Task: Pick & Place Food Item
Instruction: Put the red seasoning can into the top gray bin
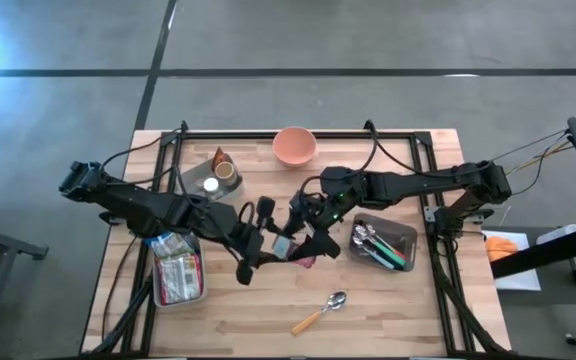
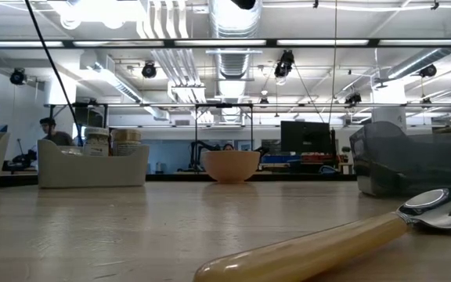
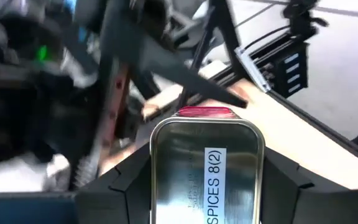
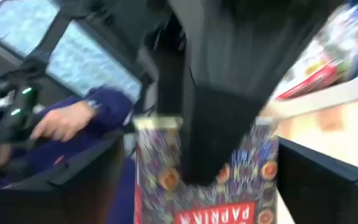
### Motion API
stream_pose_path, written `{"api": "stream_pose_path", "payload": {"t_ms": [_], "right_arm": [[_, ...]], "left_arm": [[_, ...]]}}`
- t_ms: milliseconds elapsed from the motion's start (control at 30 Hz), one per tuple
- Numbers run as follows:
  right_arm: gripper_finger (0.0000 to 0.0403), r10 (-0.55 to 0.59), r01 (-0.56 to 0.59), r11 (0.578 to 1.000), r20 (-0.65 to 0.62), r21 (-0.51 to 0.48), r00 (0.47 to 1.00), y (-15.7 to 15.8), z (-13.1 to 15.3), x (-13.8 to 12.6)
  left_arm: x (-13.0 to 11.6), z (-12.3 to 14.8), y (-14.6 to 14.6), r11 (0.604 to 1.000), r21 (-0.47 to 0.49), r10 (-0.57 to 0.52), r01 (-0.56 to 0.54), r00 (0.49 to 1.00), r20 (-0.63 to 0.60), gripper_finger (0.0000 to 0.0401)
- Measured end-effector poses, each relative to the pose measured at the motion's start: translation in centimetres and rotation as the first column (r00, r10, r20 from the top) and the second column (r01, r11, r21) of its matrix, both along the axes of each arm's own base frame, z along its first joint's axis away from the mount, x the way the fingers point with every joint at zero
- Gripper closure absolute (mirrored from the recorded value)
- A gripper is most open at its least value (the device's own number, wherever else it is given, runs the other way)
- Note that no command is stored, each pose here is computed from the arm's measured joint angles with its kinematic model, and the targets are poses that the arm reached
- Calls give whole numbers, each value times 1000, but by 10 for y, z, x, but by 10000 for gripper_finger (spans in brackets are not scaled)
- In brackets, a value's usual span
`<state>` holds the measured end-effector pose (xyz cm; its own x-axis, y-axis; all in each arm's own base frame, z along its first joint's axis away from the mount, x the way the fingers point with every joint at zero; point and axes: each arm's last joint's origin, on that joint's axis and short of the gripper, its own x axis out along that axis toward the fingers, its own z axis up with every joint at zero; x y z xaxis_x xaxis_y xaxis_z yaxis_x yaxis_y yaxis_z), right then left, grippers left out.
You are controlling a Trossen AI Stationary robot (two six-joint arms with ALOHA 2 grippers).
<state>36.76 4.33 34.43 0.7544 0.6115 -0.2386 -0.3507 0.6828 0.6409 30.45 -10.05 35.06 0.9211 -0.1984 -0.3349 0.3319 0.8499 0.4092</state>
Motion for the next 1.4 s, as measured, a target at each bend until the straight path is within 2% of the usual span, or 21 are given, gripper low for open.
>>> {"api": "stream_pose_path", "payload": {"t_ms": [100, 233, 333, 467, 533, 667, 833, 900, 1033, 1100, 1233, 1400], "right_arm": [[17, -42, 42, 999, 21, -20, 999, -2, 3, -1], [39, -81, 83, 996, 34, -31, 996, -4, 6, -1], [62, -107, 111, 992, 61, -65, 992, -6, 10, -2], [87, -127, 143, 983, 138, -117, 982, -8, 23, -3], [97, -127, 159, 975, 193, -159, 973, -8, 30, -3], [114, -147, 214, 950, 280, -229, 949, -10, 44, -3], [133, -196, 319, 892, 363, -319, 911, -13, 58, -7], [141, -225, 361, 864, 373, -351, 900, -14, 59, -8], [156, -259, 421, 828, 414, -370, 873, -14, 64, -10], [162, -267, 448, 811, 443, -376, 856, -14, 66, -10], [165, -274, 502, 792, 533, -347, 801, -15, 75, -8], [165, -261, 553, 794, 680, -253, 685, -13, 93, -10]], "left_arm": [[-5, 1, 2, 995, -82, 52, -55, 998, -33, 195], [-17, 11, 6, 970, -199, 128, -137, 990, -55, 195], [-29, 18, 12, 930, -275, 233, -245, 969, -78, 195], [-53, 34, 21, 853, -377, 364, -360, 929, -63, 195], [-65, 41, 23, 821, -422, 405, -384, 913, -41, 195], [-86, 42, 25, 783, -475, 463, -400, 886, 16, 195], [-104, 35, 31, 760, -526, 512, -381, 850, 124, 195], [-109, 31, 35, 761, -520, 541, -388, 823, 177, 195], [-118, 38, 42, 763, -540, 592, -354, 718, 366, 195], [-120, 40, 44, 780, -531, 590, -332, 674, 445, 195], [-121, 46, 48, 830, -515, 515, -215, 647, 562, 195], [-116, 50, 54, 878, -479, 392, -15, 598, 699, 195]]}}
